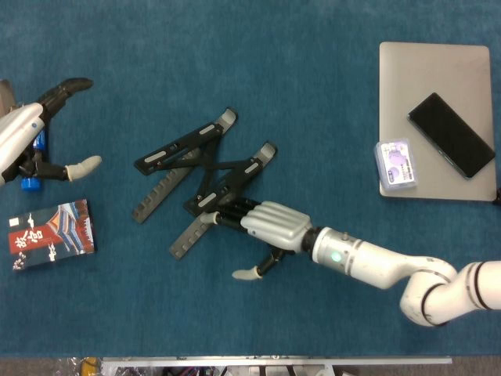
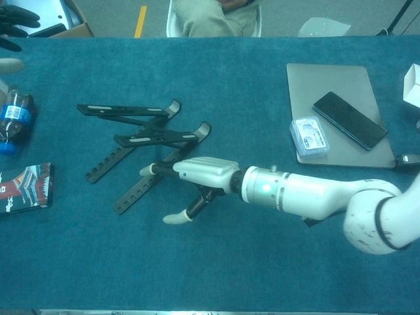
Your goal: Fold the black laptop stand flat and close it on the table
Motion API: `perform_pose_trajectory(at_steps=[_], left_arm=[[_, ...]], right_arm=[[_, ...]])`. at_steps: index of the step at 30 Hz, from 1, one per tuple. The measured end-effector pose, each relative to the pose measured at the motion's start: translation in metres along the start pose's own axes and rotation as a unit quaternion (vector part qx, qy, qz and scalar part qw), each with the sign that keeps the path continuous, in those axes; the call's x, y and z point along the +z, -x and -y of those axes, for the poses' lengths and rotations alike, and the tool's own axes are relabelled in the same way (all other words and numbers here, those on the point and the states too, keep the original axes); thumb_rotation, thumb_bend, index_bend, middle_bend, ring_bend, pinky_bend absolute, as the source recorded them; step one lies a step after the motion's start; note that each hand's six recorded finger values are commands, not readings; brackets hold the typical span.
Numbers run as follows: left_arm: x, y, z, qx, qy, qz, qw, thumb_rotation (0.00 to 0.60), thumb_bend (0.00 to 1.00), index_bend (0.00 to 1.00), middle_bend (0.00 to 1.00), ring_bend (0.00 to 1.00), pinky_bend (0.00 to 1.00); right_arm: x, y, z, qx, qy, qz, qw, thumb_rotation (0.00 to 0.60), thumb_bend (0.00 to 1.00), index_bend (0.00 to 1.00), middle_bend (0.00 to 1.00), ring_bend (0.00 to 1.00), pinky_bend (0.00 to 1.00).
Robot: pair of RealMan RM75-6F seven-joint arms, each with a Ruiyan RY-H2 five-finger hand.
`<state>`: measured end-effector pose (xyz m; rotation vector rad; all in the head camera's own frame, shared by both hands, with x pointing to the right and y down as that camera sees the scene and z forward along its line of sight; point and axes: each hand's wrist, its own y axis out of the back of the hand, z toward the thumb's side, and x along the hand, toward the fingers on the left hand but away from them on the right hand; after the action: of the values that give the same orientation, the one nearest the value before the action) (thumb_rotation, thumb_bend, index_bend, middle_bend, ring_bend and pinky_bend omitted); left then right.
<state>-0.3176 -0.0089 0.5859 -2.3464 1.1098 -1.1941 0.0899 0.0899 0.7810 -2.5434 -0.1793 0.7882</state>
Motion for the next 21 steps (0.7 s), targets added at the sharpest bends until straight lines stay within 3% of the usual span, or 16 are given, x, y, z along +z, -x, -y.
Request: perform_pose_trajectory(at_steps=[8,21], left_arm=[[-0.001,0.003,-0.001,0.003,0.003,0.0,1.0,0.424,0.25,0.0,0.03,0.0,0.09],[-0.002,0.003,0.0,0.0,0.002,0.001,1.0,0.407,0.25,0.0,0.03,0.0,0.07]], right_arm=[[-0.007,0.009,-0.012,-0.031,-0.007,0.006,0.9995,0.353,0.23,0.0,0.0,0.0,0.0],[-0.023,-0.006,-0.026,-0.061,-0.022,0.022,0.9976,0.354,0.23,0.0,0.0,0.0,0.0]])
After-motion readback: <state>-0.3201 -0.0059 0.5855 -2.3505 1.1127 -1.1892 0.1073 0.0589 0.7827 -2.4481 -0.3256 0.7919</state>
